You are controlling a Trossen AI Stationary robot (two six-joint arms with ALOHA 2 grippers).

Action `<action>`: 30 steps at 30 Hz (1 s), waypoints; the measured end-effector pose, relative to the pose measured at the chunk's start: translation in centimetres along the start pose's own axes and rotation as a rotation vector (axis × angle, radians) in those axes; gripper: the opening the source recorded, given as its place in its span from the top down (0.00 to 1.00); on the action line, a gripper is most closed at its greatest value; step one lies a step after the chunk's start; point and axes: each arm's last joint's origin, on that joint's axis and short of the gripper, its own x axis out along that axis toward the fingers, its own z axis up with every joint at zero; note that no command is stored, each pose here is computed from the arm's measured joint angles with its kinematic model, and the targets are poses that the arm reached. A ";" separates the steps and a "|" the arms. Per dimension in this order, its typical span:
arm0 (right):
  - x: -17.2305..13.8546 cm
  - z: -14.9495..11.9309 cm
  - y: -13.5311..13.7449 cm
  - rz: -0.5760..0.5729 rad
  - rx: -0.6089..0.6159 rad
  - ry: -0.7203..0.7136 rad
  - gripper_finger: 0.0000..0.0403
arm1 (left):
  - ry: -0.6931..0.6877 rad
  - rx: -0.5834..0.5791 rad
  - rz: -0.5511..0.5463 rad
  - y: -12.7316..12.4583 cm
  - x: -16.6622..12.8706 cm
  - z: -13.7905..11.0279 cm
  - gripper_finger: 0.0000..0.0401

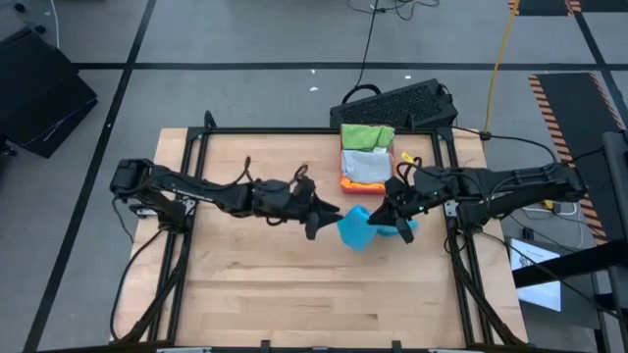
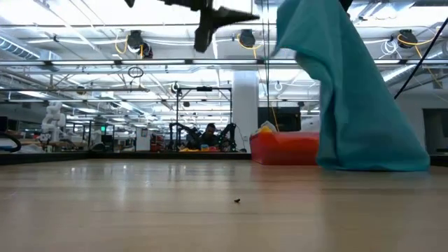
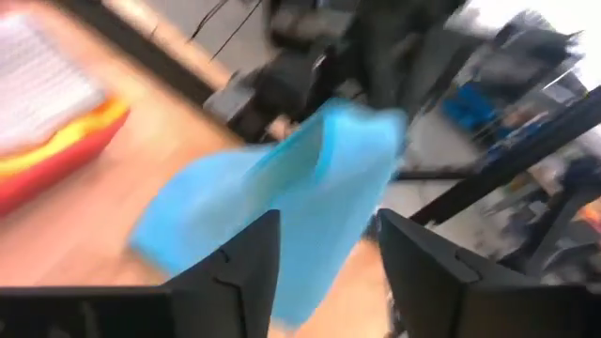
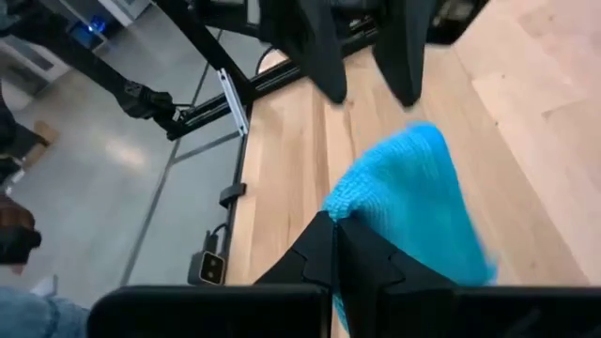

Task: Fold microfiber towels
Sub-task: Fold the blue microfiber cloth

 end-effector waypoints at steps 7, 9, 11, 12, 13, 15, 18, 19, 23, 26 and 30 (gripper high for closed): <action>0.0 -0.2 0.1 0.007 -0.064 0.012 1.00 | 0.097 0.038 0.088 0.2 -0.1 -1.6 0.34; 0.0 -0.2 0.1 0.007 -0.076 0.013 1.00 | 0.144 0.038 0.096 0.3 0.0 -2.3 0.29; 0.0 -0.2 0.1 0.007 -0.085 0.013 1.00 | 0.176 0.027 0.098 0.7 0.5 -3.2 0.26; 0.0 -0.2 0.1 0.008 -0.092 0.012 1.00 | 0.199 0.014 0.111 1.1 0.6 -3.7 0.25; 0.0 -0.2 0.1 0.008 -0.097 0.013 1.00 | 0.212 -0.005 0.120 1.6 0.8 -4.3 0.25; 0.0 -0.2 0.1 0.007 -0.100 0.016 1.00 | 0.186 -0.057 0.087 2.4 1.5 -5.0 0.26; 0.0 -0.3 0.2 0.028 -0.102 0.028 1.00 | 0.125 -0.136 0.034 3.7 2.2 -6.0 0.28; 0.0 -0.3 0.2 0.029 -0.102 0.033 1.00 | 0.096 -0.159 0.009 4.1 2.3 -6.3 0.29; 0.0 -0.4 0.1 0.027 -0.100 0.043 1.00 | 0.026 -0.248 -0.095 5.5 3.2 -7.4 0.30; -0.1 -0.4 0.1 0.027 -0.108 0.042 1.00 | 0.033 -0.316 -0.171 6.6 4.2 -8.7 0.30; -0.1 -0.4 0.1 0.026 -0.126 0.044 1.00 | -0.019 -0.364 -0.264 7.4 5.4 -9.6 0.30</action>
